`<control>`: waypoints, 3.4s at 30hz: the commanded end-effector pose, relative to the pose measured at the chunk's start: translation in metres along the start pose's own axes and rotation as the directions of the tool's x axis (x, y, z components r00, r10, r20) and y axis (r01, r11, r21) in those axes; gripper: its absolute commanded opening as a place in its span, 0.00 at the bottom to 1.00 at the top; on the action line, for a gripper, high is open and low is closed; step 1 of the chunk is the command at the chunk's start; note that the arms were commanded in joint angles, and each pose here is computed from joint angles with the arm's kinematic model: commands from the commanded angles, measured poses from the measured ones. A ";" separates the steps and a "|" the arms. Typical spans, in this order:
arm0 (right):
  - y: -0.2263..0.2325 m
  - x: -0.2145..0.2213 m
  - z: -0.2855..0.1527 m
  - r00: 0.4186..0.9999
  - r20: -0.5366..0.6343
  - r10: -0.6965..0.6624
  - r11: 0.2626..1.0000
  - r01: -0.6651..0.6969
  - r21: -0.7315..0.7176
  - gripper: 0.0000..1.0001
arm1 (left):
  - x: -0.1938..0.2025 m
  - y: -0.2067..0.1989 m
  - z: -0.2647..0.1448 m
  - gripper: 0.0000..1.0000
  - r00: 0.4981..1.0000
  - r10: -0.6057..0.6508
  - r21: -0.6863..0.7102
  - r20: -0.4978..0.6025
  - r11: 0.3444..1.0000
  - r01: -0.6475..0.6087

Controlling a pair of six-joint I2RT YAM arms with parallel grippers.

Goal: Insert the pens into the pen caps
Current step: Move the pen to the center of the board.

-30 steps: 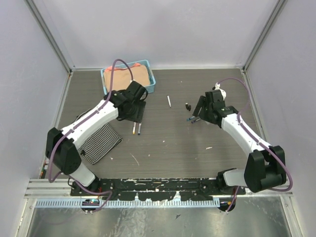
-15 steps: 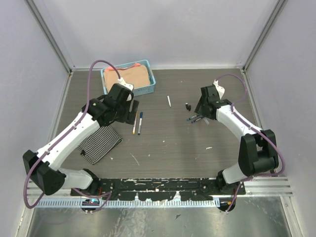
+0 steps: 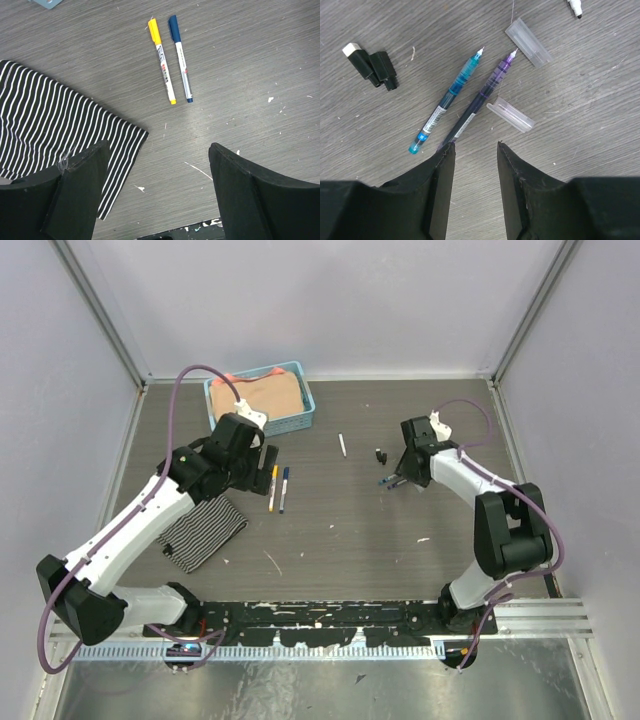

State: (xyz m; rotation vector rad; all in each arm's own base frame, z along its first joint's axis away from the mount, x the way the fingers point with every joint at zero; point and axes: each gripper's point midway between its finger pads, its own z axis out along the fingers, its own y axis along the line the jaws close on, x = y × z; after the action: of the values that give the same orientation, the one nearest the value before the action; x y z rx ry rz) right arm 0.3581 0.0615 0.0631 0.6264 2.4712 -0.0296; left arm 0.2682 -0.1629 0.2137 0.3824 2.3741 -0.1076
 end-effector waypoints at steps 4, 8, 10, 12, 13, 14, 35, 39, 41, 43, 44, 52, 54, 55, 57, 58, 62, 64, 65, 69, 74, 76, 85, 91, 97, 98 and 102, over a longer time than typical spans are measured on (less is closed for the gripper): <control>0.011 -0.014 0.007 0.998 0.031 0.050 0.999 -0.049 -0.016 0.43 | 0.000 0.002 0.000 0.86 1.000 0.009 -0.002 0.011 1.000 -0.009; 0.014 -0.012 0.013 0.999 0.021 0.047 0.999 -0.046 -0.018 0.42 | -0.001 0.002 0.000 0.86 1.000 0.009 -0.003 0.013 1.000 -0.009; 0.016 -0.011 0.015 0.999 0.017 0.046 0.999 -0.046 -0.022 0.41 | -0.001 0.002 0.000 0.86 1.000 0.009 0.000 0.011 1.000 -0.009; 0.017 -0.012 0.016 0.999 0.016 0.046 0.999 -0.046 -0.022 0.41 | 0.000 0.001 0.000 0.86 1.000 0.011 0.002 0.008 1.000 -0.011; 0.017 -0.011 0.017 0.999 0.015 0.045 0.999 -0.045 -0.021 0.41 | 0.000 0.001 0.001 0.86 1.000 0.012 0.001 0.007 1.000 -0.012; 0.017 -0.012 0.017 0.999 0.015 0.046 0.999 -0.046 -0.022 0.41 | 0.000 0.001 0.001 0.86 1.000 0.013 0.004 0.007 1.000 -0.013; 0.016 -0.005 0.031 1.000 -0.009 0.025 1.000 -0.025 -0.001 0.32 | 0.000 -0.002 0.002 0.86 1.000 0.019 0.017 0.003 1.000 -0.019; 0.017 -0.004 0.032 1.000 -0.013 0.024 1.000 -0.024 -0.002 0.31 | 0.000 -0.002 0.001 0.86 1.000 0.020 0.020 0.004 1.000 -0.020; 0.017 -0.003 0.033 1.000 -0.016 0.023 1.000 -0.023 -0.003 0.31 | 0.000 -0.002 0.001 0.86 1.000 0.019 0.022 0.003 1.000 -0.019; 0.016 -0.001 0.035 1.000 -0.021 0.021 1.000 -0.021 0.001 0.31 | 0.001 -0.002 0.002 0.86 1.000 0.020 0.020 0.001 1.000 -0.020; 0.016 -0.001 0.036 1.000 -0.023 0.019 1.000 -0.019 0.002 0.31 | 0.001 -0.002 0.001 0.86 1.000 0.021 0.020 0.003 1.000 -0.021; 0.011 0.005 0.037 0.999 -0.031 0.014 1.000 -0.014 0.012 0.25 | 0.001 -0.002 0.001 0.86 1.000 0.022 0.021 0.004 1.000 -0.022; 0.010 0.006 0.034 0.999 -0.028 0.019 1.000 -0.019 0.010 0.23 | 0.001 -0.002 0.000 0.86 1.000 0.023 0.024 0.007 0.999 -0.023; 0.008 0.008 0.034 0.999 -0.030 0.025 1.000 -0.024 0.013 0.22 | 0.000 -0.002 0.000 0.86 1.000 0.022 0.024 0.008 0.999 -0.022; 0.005 0.010 0.030 0.999 -0.027 0.035 0.999 -0.035 0.011 0.21 | 0.000 -0.002 0.000 0.86 1.000 0.022 0.025 0.010 0.999 -0.022; 0.004 0.012 0.028 0.999 -0.030 0.040 0.999 -0.040 0.010 0.20 | 0.000 -0.003 0.000 0.86 1.000 0.022 0.026 0.009 0.999 -0.022; 0.000 0.021 0.022 0.998 -0.040 0.051 0.999 -0.051 -0.001 0.19 | 0.000 -0.004 -0.001 0.86 1.000 0.017 0.037 0.007 0.999 -0.018; -0.001 0.027 0.018 0.997 -0.052 0.052 0.998 -0.053 -0.019 0.19 | 0.000 -0.005 -0.002 0.86 1.000 0.014 0.040 0.008 0.999 -0.014; -0.001 0.031 0.016 0.997 -0.057 0.049 0.998 -0.051 -0.027 0.18 | 0.000 -0.005 -0.003 0.86 1.000 0.010 0.041 0.012 0.999 -0.011; -0.001 0.048 0.004 0.998 -0.065 0.019 0.999 -0.022 -0.048 0.17 | 0.000 -0.006 -0.006 0.87 1.000 -0.008 0.048 0.018 0.999 0.007; 0.012 0.079 -0.016 0.994 -0.086 -0.069 0.994 0.061 -0.089 0.17 | 0.001 -0.007 -0.007 0.87 0.999 -0.030 0.053 0.013 0.998 0.029; 0.016 0.092 -0.024 0.989 -0.091 -0.112 0.989 0.103 -0.103 0.17 | 0.003 -0.008 -0.007 0.91 0.999 -0.046 0.055 0.008 0.997 0.045; 0.038 0.153 -0.064 0.972 -0.124 -0.202 0.963 0.175 -0.203 0.19 | 0.014 -0.016 0.002 0.92 0.993 -0.113 0.080 -0.021 0.990 0.115; 0.049 0.181 -0.079 0.960 -0.137 -0.243 0.951 0.207 -0.231 0.19 | 0.018 -0.021 0.006 0.92 0.991 -0.131 0.094 -0.037 0.987 0.134; 0.052 0.200 -0.080 0.949 -0.151 -0.276 0.942 0.236 -0.238 0.21 | 0.029 -0.023 0.009 0.92 0.986 -0.149 0.097 -0.069 0.983 0.155; 0.053 0.202 -0.080 0.947 -0.155 -0.280 0.941 0.238 -0.241 0.22 | 0.025 -0.024 0.010 0.92 0.986 -0.156 0.104 -0.055 0.981 0.161; 0.059 0.205 -0.079 0.942 -0.160 -0.296 0.932 0.248 -0.263 0.32 | 0.027 -0.023 0.013 0.95 0.983 -0.179 0.092 -0.048 0.979 0.183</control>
State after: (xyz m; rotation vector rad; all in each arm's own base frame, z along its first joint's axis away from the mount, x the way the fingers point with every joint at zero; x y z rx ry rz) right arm 0.1885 0.2085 0.0225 0.1689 2.7062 0.2106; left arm 0.2478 -0.1778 0.1798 0.2650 2.4833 -0.2612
